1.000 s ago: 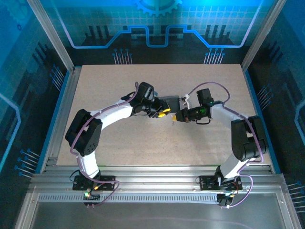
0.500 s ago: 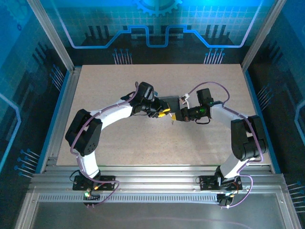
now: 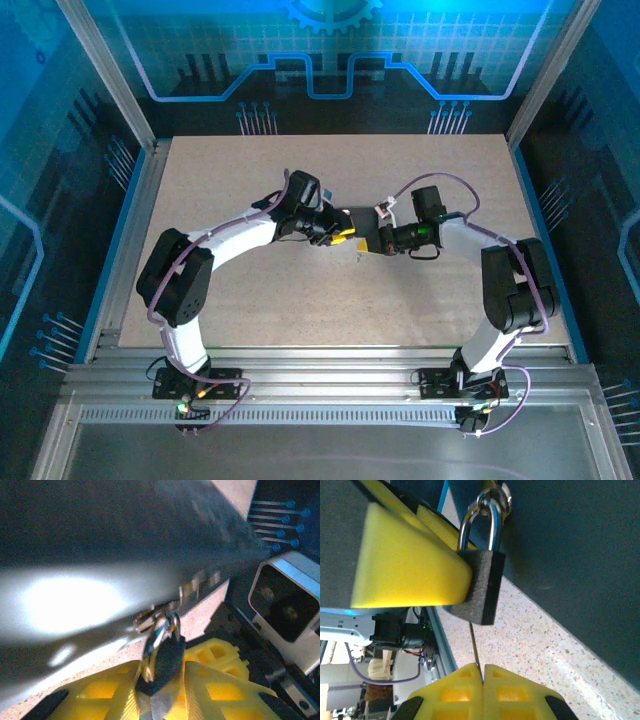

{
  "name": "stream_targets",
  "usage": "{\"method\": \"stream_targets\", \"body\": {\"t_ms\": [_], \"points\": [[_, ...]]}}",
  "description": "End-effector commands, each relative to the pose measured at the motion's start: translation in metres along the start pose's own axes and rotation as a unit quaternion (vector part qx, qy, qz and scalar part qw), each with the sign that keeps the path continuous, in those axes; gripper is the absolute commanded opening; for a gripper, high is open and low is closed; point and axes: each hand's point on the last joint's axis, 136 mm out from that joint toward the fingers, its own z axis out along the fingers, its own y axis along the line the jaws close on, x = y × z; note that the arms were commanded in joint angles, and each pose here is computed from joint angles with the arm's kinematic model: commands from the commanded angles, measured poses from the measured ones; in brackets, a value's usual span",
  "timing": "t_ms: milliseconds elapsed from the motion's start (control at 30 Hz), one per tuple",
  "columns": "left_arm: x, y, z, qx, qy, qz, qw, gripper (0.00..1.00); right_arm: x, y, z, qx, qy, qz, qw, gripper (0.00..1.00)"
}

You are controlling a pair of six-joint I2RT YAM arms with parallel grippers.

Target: Unlock the padlock with the key

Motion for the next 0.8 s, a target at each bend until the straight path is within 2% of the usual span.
{"method": "stream_targets", "body": {"t_ms": [0,233,433,767], "points": [[0.019,-0.032,-0.016,0.053,0.032,0.074,0.995,0.0,-0.011,0.015,-0.004,-0.039,-0.011,-0.013,0.999,0.0],[0.013,-0.02,-0.019,0.049,0.026,0.066,0.996,0.0,-0.012,0.009,-0.006,-0.029,-0.004,0.012,1.0,0.0],[-0.003,-0.017,-0.022,0.034,0.003,0.065,0.997,0.01,-0.009,-0.007,-0.017,-0.008,-0.024,0.039,0.999,0.0],[-0.014,-0.023,-0.015,0.061,-0.014,0.044,0.997,0.0,-0.011,0.009,-0.02,-0.021,-0.029,0.036,0.999,0.0]]}}
